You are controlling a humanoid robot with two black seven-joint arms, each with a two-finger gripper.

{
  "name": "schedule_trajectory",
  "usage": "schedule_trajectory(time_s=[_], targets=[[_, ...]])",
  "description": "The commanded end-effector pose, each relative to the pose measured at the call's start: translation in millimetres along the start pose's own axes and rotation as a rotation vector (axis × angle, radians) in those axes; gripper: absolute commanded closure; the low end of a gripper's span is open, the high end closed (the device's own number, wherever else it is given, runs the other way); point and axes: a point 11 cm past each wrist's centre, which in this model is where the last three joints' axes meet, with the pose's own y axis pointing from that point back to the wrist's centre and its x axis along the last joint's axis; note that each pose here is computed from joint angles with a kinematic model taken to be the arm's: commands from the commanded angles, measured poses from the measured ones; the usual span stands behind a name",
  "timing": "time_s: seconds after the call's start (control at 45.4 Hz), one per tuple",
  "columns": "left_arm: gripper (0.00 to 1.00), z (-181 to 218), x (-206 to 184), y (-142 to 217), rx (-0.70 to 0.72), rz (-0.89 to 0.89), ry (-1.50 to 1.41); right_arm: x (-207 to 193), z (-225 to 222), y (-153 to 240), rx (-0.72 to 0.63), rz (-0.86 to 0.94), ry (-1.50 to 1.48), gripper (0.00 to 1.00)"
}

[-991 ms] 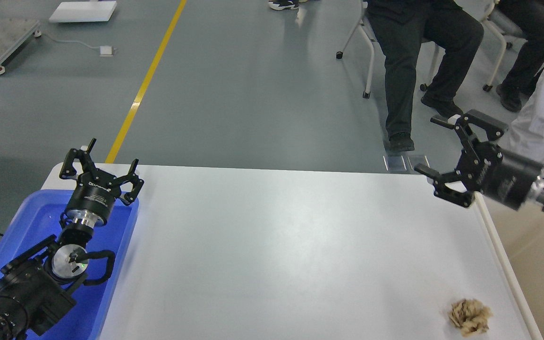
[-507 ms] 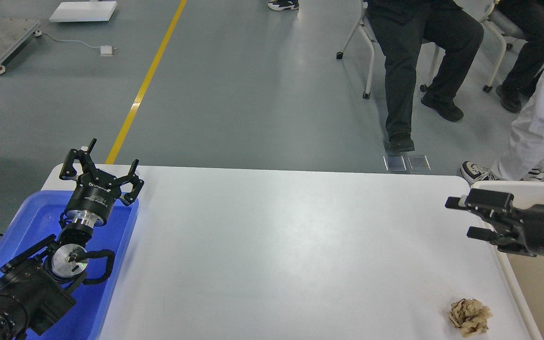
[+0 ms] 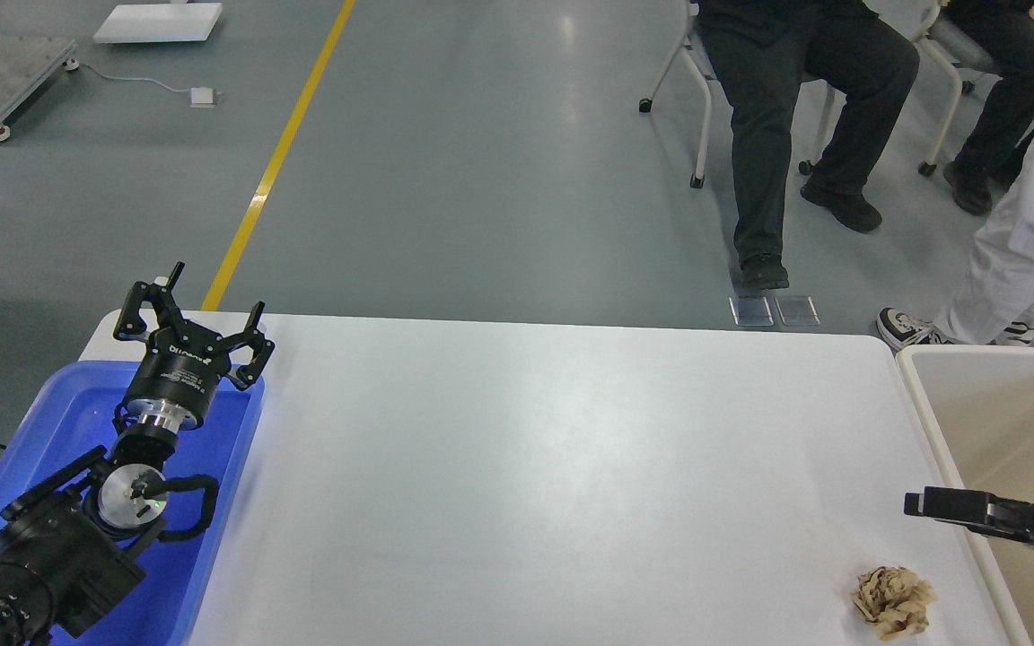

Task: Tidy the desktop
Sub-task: 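Swing the right gripper outward and down toward the crumpled paper ball, then lower the right gripper onto the crumpled paper ball and close it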

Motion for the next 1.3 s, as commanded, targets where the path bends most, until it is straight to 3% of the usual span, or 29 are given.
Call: schedule_trajectory(time_s=[0.0,1.278], targets=[[0.0,0,0,0,0.0,0.0,0.0,-33,10,-13,-0.031,-0.021,0.04,0.0],[0.0,0,0,0,0.0,0.0,0.0,-77,11,-60,-0.015,-0.043,-0.066,0.0]])
